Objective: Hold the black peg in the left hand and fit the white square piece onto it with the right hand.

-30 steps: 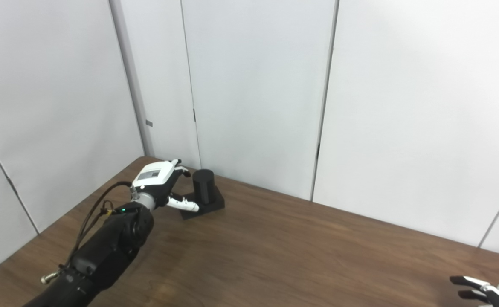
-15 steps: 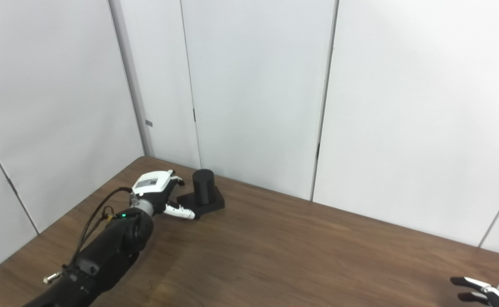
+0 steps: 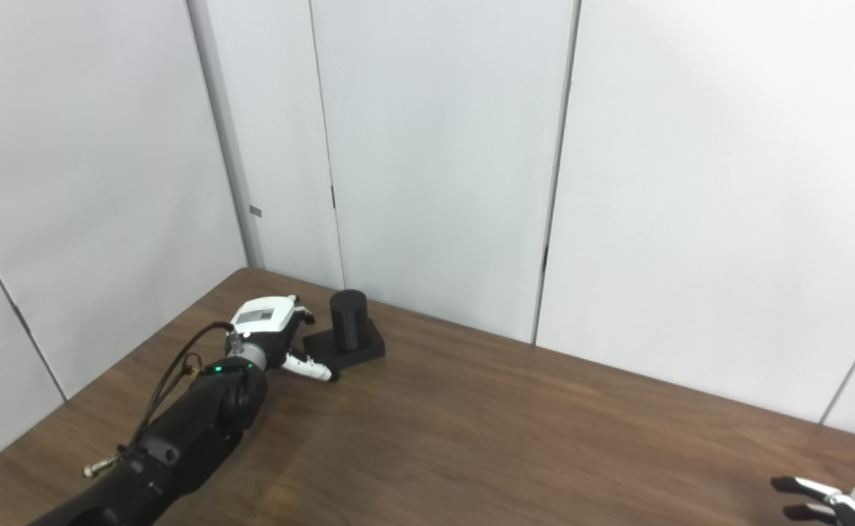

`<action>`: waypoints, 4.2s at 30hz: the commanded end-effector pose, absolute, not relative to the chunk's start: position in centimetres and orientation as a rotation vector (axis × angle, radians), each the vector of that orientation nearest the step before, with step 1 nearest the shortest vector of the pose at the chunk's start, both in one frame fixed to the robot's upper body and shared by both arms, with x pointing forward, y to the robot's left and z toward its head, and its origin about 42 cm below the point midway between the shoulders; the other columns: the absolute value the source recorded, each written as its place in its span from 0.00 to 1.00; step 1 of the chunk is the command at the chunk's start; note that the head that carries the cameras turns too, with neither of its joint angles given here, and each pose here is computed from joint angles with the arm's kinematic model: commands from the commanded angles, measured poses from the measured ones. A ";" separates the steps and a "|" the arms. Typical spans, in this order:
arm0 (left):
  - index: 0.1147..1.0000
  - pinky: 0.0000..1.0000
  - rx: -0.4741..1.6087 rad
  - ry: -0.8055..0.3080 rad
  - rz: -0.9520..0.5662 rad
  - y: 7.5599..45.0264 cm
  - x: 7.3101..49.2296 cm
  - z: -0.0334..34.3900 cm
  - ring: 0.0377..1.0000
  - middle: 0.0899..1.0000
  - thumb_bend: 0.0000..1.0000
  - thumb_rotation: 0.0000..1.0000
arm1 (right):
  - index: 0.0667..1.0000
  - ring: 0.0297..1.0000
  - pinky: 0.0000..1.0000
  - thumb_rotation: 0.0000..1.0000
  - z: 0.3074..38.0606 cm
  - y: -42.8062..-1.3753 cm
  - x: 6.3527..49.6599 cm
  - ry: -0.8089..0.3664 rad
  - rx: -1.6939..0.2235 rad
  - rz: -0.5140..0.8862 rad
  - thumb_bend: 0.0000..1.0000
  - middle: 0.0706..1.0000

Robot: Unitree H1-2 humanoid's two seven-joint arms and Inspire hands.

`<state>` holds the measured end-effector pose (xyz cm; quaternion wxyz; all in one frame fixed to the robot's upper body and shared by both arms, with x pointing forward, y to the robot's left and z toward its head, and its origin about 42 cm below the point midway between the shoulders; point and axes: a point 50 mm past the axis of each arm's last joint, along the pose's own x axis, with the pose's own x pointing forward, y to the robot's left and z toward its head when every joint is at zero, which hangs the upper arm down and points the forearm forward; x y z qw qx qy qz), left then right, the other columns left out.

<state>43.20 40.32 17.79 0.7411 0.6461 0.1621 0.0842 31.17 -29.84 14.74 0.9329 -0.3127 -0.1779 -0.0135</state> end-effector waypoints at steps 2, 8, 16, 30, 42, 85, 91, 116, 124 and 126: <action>0.80 0.84 1.454 0.257 0.267 40.7 44.9 21.2 1.00 1.00 1.00 0.52 | 0.66 0.63 0.46 0.00 16.8 -29.9 31.6 -0.437 -0.633 -0.046 0.52 0.72; 0.79 0.82 1.478 0.271 0.264 40.8 45.4 20.8 0.99 0.99 1.00 0.55 | 0.65 0.62 0.44 0.00 16.9 -29.9 31.4 -0.444 -0.636 -0.049 0.52 0.72; 0.78 0.82 1.471 0.263 0.244 40.8 45.9 20.8 0.99 0.98 1.00 0.55 | 0.66 0.63 0.45 0.00 16.9 -29.8 30.9 -0.430 -0.630 -0.044 0.52 0.73; 0.59 0.91 1.431 0.305 0.115 39.5 46.3 20.4 1.00 0.97 0.86 0.39 | 0.64 0.63 0.45 0.00 17.2 -29.7 30.6 -0.432 -0.627 -0.051 0.51 0.73; 0.46 0.92 1.423 0.314 0.036 39.2 46.0 19.3 1.00 0.86 0.80 0.27 | 0.64 0.63 0.46 0.00 17.6 -29.9 30.4 -0.438 -0.632 -0.060 0.52 0.73; 0.43 0.94 1.231 -0.121 -0.571 26.5 39.4 15.6 0.97 0.90 0.52 0.05 | 0.70 0.65 0.53 0.00 18.2 -27.2 31.7 -0.400 -0.603 -0.059 0.60 0.74; 0.43 0.94 1.223 -0.156 -0.609 24.7 38.9 15.3 0.95 0.90 0.52 0.06 | 0.70 0.65 0.52 0.00 18.0 -26.3 31.8 -0.403 -0.611 -0.066 0.59 0.73; 0.43 0.91 1.310 -0.269 -0.831 19.9 38.0 12.7 0.95 0.90 0.52 0.06 | 0.76 0.74 0.61 0.11 23.4 -29.7 32.0 -0.285 -0.930 -0.014 0.65 0.83; 0.43 0.87 1.308 -0.284 -0.814 21.2 37.7 12.9 0.92 0.87 0.52 0.06 | 0.80 0.79 0.62 0.09 27.7 -33.5 34.0 -0.133 -1.225 0.006 0.80 0.87; 0.43 0.86 1.308 -0.281 -0.816 21.5 37.6 12.8 0.91 0.87 0.52 0.05 | 0.82 0.83 0.66 0.08 28.4 -34.2 34.5 -0.110 -1.288 0.014 0.85 0.89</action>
